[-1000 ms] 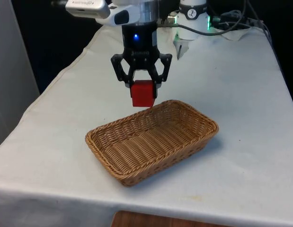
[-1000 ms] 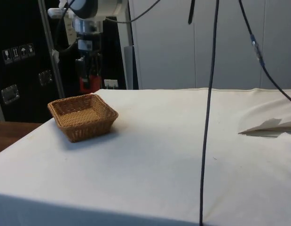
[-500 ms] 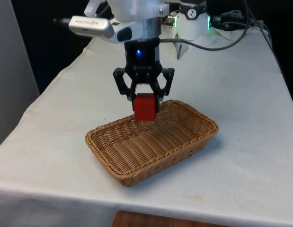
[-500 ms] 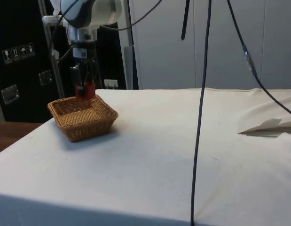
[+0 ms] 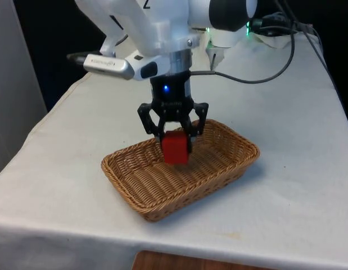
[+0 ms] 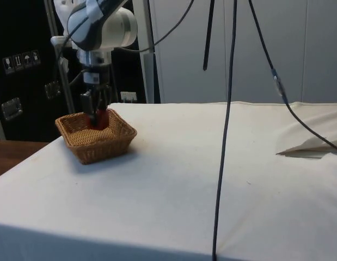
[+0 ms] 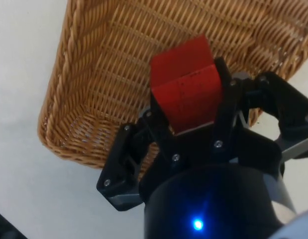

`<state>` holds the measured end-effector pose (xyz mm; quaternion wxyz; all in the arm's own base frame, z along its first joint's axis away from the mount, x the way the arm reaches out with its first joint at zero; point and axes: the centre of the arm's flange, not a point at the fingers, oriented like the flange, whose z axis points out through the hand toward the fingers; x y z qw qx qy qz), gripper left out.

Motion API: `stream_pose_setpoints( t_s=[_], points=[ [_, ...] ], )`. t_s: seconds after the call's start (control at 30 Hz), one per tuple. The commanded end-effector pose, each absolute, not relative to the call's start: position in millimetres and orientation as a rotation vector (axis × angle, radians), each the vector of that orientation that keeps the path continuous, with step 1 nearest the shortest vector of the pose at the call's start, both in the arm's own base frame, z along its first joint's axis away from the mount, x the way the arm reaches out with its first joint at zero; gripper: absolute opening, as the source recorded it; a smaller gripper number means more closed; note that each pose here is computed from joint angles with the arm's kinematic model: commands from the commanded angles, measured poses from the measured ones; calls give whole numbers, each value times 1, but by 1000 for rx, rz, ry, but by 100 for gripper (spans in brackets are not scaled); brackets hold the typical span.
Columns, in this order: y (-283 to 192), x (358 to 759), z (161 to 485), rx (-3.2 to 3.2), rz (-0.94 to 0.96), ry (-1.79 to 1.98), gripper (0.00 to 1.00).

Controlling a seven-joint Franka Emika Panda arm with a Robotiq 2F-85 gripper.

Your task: Pick up the cube and place it into the basket.

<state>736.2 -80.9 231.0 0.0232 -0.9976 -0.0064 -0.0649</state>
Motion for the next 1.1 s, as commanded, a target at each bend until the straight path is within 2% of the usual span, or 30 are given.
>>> stream_pose_setpoints(
  t_s=[0.0,0.43,0.5,0.53,0.63,0.67,0.77,0.8,1.07],
  points=[
    [-80,738,227,-3072,-207,-21,0],
    [-72,742,214,-3064,-198,-19,1],
    [-72,741,215,-3068,-196,-24,15],
    [-71,743,214,-3063,-199,-20,15],
    [-70,743,213,-3065,-198,-20,44],
    [-70,743,213,-3065,-198,-20,64],
    [-70,743,212,-3065,-197,-20,93],
    [-70,742,213,-3067,-195,-25,99],
    [-70,742,213,-3066,-196,-26,100]
  ],
)
